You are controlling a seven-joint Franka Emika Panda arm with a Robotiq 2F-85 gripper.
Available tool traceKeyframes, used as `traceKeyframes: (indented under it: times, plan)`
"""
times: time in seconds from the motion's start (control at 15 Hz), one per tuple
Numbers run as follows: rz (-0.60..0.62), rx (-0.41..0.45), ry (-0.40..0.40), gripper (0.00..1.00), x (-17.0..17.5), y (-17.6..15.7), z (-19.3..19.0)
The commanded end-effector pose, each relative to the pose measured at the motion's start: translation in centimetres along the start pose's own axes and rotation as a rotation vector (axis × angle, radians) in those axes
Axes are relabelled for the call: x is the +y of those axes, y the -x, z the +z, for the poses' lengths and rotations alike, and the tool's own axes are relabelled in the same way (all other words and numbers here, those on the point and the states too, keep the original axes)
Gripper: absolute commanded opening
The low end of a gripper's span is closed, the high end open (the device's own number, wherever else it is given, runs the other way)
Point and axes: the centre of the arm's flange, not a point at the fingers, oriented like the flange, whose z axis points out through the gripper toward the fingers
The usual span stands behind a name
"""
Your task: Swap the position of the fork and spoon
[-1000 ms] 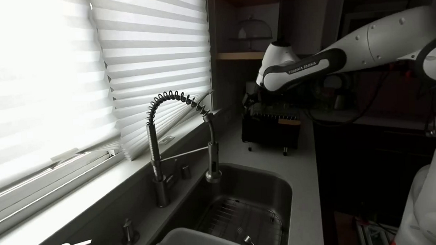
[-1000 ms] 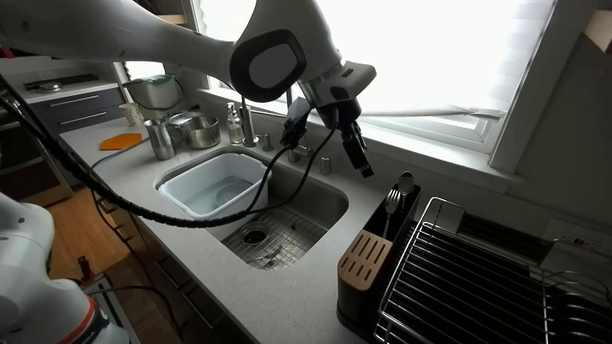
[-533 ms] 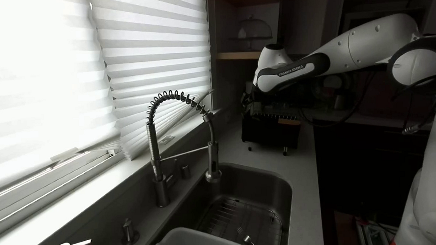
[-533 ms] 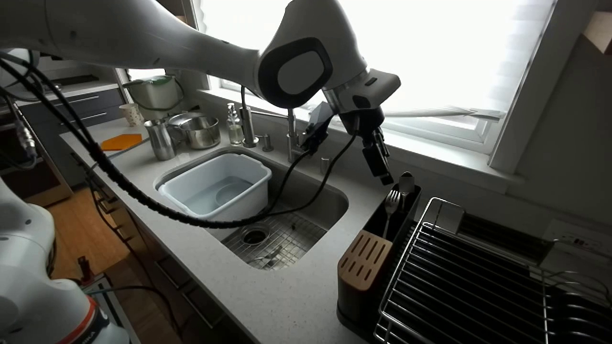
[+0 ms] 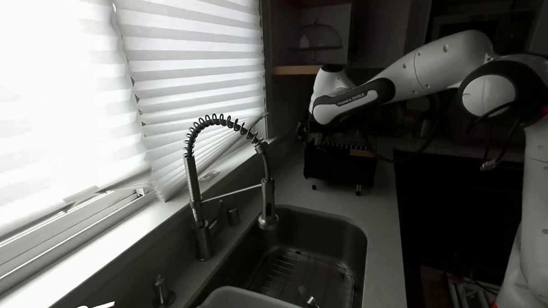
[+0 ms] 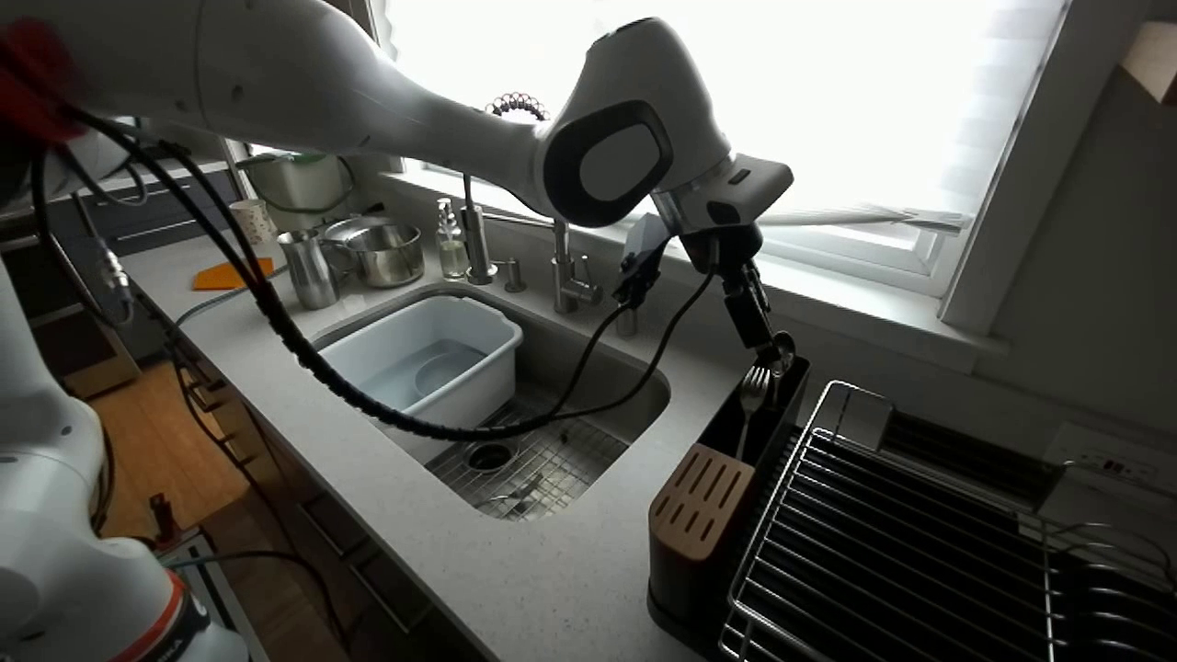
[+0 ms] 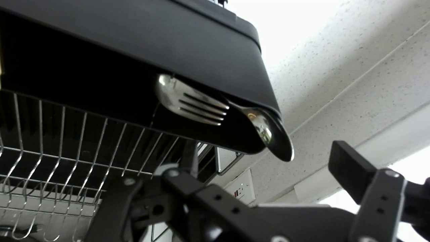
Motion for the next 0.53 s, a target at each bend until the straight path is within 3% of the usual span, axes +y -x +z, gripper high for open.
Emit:
traceKeyframes:
  times: [0.0, 0.07, 0.13, 0.27, 0.47]
  plan:
    - [-0.011, 0.017, 0.010, 1.00, -1.6, -0.1, 1.8]
    - [-0.019, 0.019, 0.008, 0.96, -2.0, -0.1, 2.1]
    - [-0.024, 0.018, 0.007, 0.76, -2.3, 0.0, 2.3]
    - [-0.035, 0.020, 0.005, 0.70, -2.8, 0.0, 2.5]
    - [-0.044, 0.031, 0.018, 0.45, -3.1, -0.2, 2.6]
